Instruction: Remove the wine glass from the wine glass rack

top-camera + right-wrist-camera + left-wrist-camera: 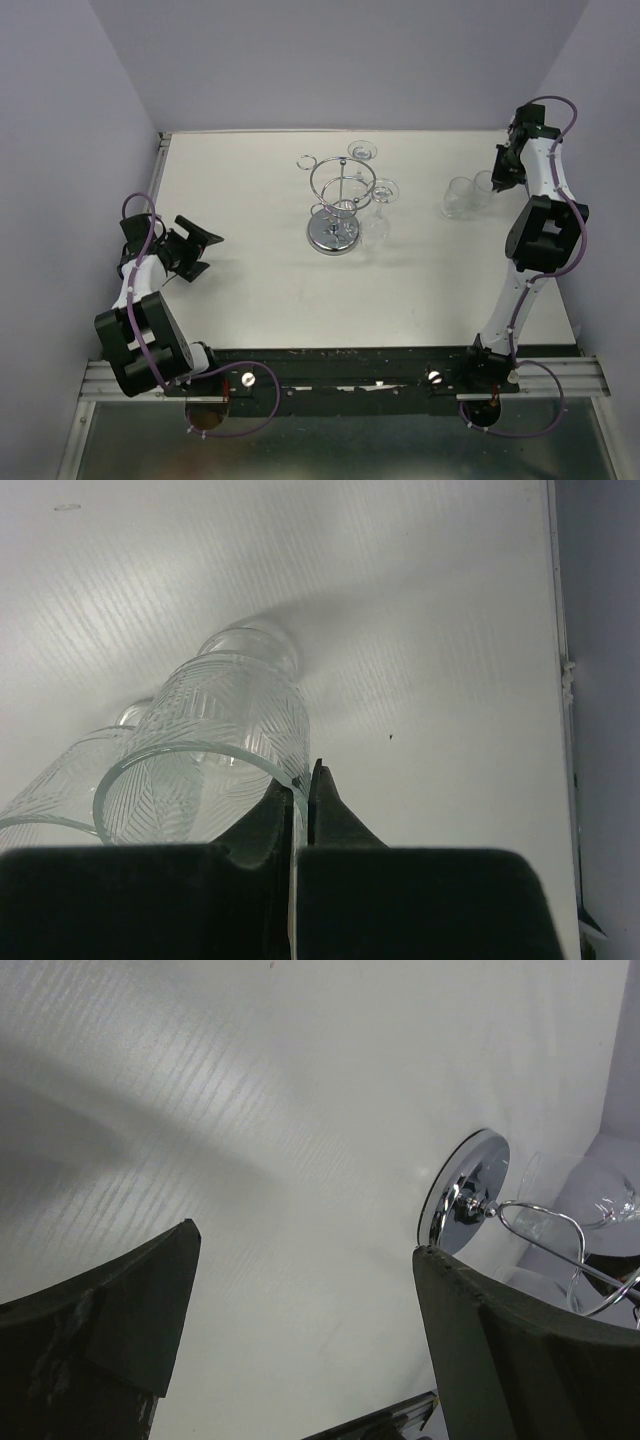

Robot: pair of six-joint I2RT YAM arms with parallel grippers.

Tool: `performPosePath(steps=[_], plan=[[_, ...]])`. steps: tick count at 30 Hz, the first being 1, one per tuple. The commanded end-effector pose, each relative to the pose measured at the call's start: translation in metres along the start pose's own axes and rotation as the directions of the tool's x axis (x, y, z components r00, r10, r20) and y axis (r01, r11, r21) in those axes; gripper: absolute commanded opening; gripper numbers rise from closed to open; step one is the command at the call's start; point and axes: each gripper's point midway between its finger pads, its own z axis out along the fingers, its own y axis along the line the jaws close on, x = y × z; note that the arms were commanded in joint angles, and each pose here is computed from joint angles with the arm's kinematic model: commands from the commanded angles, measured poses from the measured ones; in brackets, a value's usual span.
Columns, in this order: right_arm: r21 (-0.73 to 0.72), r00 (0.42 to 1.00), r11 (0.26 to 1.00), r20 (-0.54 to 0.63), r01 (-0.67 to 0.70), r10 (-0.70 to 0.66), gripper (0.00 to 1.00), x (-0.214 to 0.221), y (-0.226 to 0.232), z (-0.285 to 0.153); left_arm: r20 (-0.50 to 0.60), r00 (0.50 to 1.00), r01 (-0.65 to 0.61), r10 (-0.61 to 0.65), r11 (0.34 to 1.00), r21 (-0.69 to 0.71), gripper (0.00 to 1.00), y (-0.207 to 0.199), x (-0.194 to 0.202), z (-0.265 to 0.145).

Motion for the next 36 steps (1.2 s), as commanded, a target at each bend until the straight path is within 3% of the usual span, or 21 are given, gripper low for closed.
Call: performPosePath(steps=[1,12,13,16,19,26,30,33,36], plan=[[0.023,1.000,1.000,-0.001,0.004,-0.004,0.01,0.000,-0.008,-0.002,0.023,1.000,-0.002,0.002,1.000,-0.012,0.99,0.003,-0.003,-0.002],[0.021,0.999,0.999,-0.016,0.029,-0.028,0.01,0.001,-0.009,0.010,0.042,0.999,-0.011,0.011,1.000,-0.008,0.99,0.002,-0.005,-0.005],[0.025,0.999,0.999,-0.016,0.030,-0.030,0.03,0.000,-0.010,0.010,0.044,0.999,-0.012,0.012,1.000,-0.007,0.99,0.001,-0.005,-0.006],[0.031,1.000,0.999,-0.013,0.029,-0.029,0.24,-0.001,-0.012,0.010,0.046,0.999,-0.014,0.014,1.000,-0.005,0.99,0.001,-0.005,-0.006],[0.028,1.000,0.999,-0.002,0.026,-0.026,0.36,-0.005,-0.010,0.009,0.047,0.999,-0.013,0.013,1.000,-0.005,0.99,0.001,-0.005,-0.007],[0.032,0.997,0.999,0.076,0.018,-0.020,0.53,-0.027,-0.012,-0.012,0.038,0.999,-0.019,0.019,1.000,0.010,0.99,-0.001,-0.005,-0.005],[0.021,0.992,1.000,0.129,0.008,-0.011,0.57,-0.035,-0.013,-0.040,0.041,0.999,-0.021,0.020,0.999,0.026,0.99,-0.003,-0.006,-0.004],[-0.053,0.983,0.998,0.181,0.027,-0.017,0.61,-0.041,-0.001,-0.068,0.039,0.999,-0.038,0.036,0.999,0.036,0.99,-0.005,-0.006,-0.001],[-0.260,0.952,0.950,0.289,0.175,-0.096,0.80,-0.050,0.035,-0.109,0.030,0.997,-0.068,0.066,0.997,0.049,0.99,-0.009,-0.004,0.002]])
